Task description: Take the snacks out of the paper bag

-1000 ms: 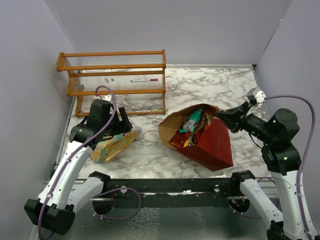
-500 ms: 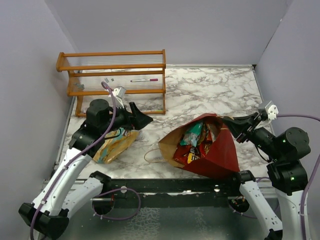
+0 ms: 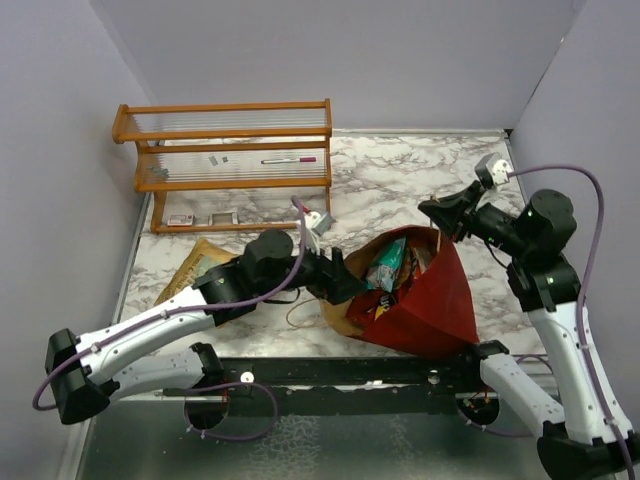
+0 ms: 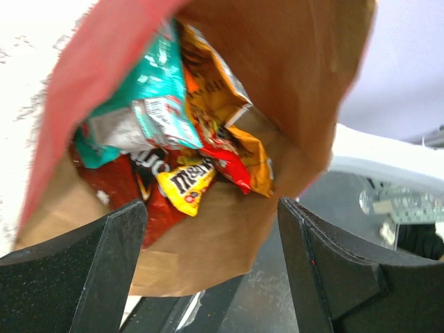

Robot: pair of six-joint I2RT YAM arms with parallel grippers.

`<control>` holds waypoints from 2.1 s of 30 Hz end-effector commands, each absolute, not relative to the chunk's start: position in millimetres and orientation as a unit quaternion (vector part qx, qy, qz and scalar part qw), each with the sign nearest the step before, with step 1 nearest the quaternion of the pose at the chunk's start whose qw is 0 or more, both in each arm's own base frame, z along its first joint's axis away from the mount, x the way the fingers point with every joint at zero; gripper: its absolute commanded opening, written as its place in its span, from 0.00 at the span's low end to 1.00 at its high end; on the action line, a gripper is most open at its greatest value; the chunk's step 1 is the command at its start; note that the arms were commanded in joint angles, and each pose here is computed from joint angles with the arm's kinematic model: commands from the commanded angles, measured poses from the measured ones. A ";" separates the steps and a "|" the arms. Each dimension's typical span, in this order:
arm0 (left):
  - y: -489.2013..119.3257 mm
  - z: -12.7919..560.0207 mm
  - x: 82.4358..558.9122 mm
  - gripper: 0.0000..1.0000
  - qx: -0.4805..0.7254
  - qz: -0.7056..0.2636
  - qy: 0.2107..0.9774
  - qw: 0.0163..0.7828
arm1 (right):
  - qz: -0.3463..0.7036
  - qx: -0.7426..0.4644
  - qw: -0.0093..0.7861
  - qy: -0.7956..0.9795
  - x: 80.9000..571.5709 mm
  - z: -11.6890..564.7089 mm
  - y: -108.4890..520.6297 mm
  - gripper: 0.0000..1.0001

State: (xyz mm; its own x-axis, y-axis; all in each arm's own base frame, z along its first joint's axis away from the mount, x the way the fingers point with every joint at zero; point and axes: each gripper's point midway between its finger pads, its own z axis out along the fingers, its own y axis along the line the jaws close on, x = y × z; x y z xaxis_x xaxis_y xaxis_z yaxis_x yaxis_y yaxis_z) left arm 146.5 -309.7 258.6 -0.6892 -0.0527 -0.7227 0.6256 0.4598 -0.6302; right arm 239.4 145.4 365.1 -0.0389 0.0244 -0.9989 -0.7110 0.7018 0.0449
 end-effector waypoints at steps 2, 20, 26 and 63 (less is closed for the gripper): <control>-345.2 270.1 146.5 0.74 0.203 -0.458 0.766 0.402 | 0.339 -0.400 0.626 0.577 225.7 389.8 178.7 0.02; -408.2 256.1 98.2 0.69 0.250 -0.521 0.730 0.366 | 0.444 -0.376 0.558 0.592 273.7 424.9 204.8 0.02; -422.6 261.8 96.2 0.69 0.264 -0.521 0.726 0.364 | 0.443 -0.331 0.526 0.647 267.0 416.3 197.9 0.02; -408.2 178.4 221.5 0.73 0.081 -0.192 0.837 0.505 | 0.360 -0.171 0.549 0.735 229.8 411.9 152.4 0.02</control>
